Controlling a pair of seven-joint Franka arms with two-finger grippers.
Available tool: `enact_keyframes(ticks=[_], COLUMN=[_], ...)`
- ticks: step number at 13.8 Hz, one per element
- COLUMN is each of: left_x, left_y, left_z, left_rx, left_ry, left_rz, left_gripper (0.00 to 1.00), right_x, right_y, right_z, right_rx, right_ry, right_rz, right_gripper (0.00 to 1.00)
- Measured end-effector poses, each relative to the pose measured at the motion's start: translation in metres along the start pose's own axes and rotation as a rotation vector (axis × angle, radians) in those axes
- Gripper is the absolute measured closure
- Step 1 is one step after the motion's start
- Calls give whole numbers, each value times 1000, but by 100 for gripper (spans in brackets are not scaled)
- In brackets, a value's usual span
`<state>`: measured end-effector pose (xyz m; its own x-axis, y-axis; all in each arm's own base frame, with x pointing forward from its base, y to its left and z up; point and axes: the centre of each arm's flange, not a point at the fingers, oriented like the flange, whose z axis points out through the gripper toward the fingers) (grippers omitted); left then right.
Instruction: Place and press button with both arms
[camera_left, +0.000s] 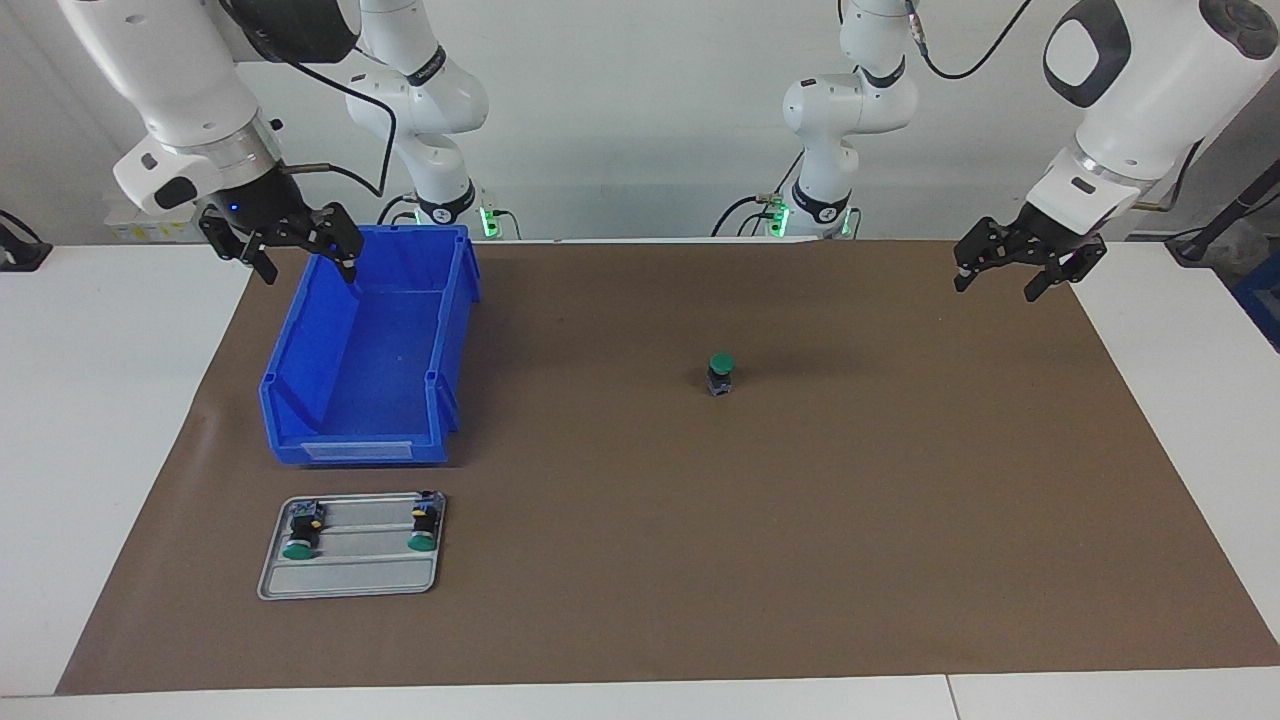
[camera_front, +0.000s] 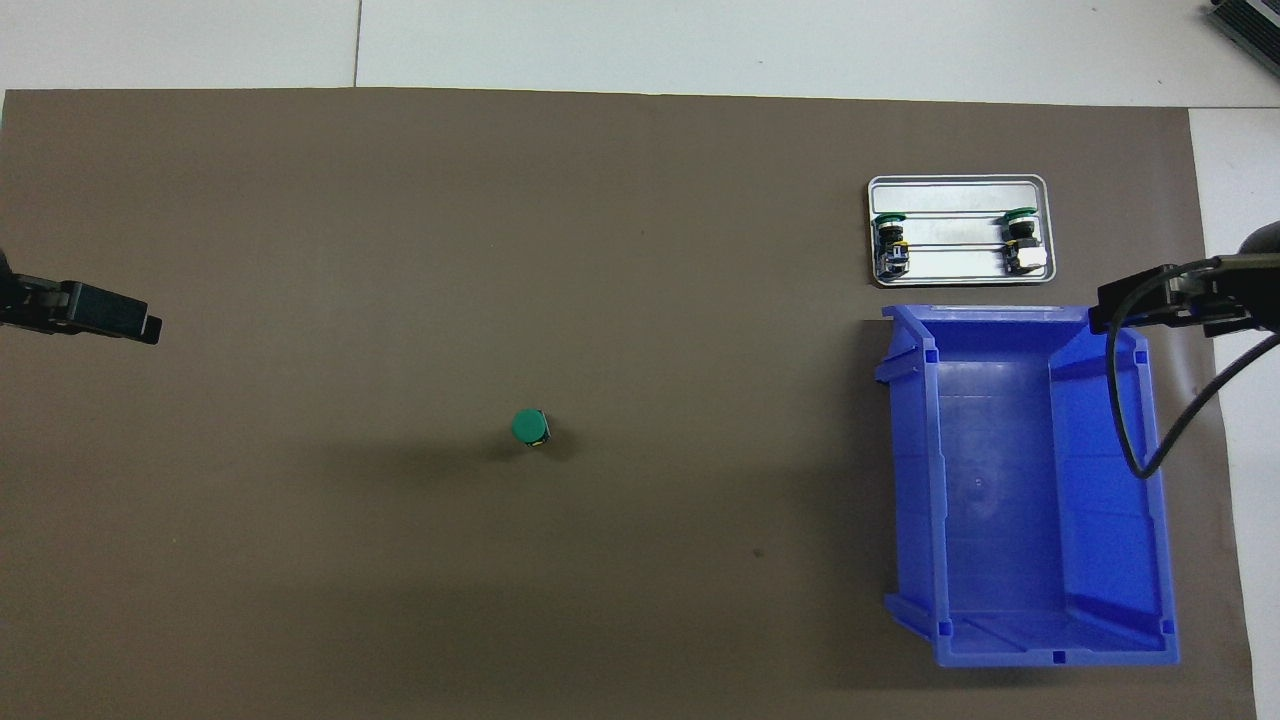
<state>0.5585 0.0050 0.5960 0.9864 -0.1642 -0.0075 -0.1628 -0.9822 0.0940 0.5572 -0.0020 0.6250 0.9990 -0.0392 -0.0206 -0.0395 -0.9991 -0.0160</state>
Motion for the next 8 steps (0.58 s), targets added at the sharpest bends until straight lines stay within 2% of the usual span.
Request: enact_keyframes(ticks=[2, 5, 6, 8], left_x=[-1, 4, 6, 8], left_y=[2, 50, 75, 125], left_z=[4, 15, 22, 45], left_rx=[2, 36, 45, 53], left_ry=[-8, -30, -35, -18], left_rz=[-44, -133, -140, -155], left_gripper=[6, 47, 57, 81], right_x=[0, 0, 0, 0], right_y=[0, 0, 0, 0], right_z=[0, 0, 0, 0], right_rx=[0, 0, 0, 0], right_ry=[0, 0, 0, 0], right_rz=[0, 0, 0, 0], right_gripper=[0, 0, 0, 0])
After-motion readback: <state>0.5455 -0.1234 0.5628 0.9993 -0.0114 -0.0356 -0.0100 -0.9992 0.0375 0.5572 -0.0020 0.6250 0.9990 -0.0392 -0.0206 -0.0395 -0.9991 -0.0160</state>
